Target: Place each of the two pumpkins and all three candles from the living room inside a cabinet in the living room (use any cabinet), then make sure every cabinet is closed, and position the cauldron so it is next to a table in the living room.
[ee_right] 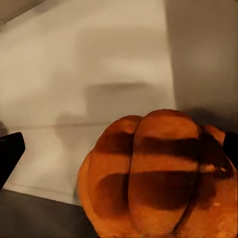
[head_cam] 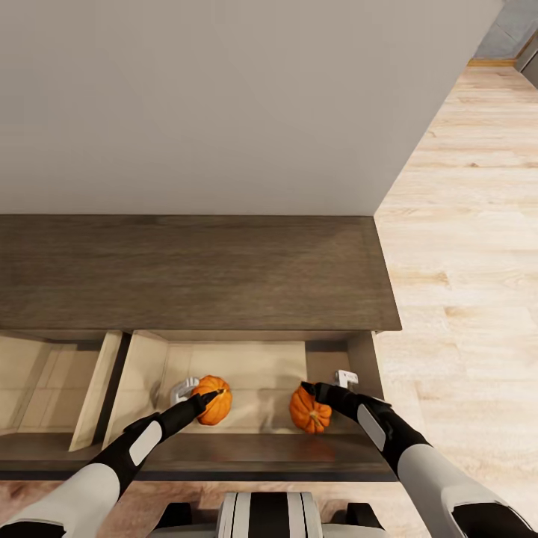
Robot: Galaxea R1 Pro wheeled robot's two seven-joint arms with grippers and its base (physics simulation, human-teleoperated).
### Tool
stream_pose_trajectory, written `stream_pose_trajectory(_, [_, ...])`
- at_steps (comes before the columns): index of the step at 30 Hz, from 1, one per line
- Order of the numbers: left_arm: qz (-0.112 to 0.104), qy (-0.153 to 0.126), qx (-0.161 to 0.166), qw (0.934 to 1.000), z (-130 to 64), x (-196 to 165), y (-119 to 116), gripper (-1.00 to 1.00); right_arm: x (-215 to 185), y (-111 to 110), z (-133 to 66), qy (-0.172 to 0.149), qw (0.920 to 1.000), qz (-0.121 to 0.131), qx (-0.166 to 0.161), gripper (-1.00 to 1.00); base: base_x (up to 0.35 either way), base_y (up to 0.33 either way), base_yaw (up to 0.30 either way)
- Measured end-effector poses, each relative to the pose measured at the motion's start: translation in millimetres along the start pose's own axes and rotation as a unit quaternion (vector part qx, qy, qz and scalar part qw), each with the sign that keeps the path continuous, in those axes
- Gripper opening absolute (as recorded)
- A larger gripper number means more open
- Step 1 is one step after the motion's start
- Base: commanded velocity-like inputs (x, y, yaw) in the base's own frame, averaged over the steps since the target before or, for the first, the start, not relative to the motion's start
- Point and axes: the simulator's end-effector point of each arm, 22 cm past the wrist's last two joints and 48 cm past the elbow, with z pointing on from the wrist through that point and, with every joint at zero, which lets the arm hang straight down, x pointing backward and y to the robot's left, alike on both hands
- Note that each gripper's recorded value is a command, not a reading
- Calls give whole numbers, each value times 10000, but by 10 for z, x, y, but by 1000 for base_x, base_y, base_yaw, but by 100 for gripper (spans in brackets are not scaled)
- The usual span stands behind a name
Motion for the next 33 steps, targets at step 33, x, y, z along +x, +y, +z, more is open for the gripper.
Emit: stream_pose_trajectory(33, [-33,209,-444,9988,44,82,245,-100,-94,59,22,-100,9999,-60,-84,100,0,0,0])
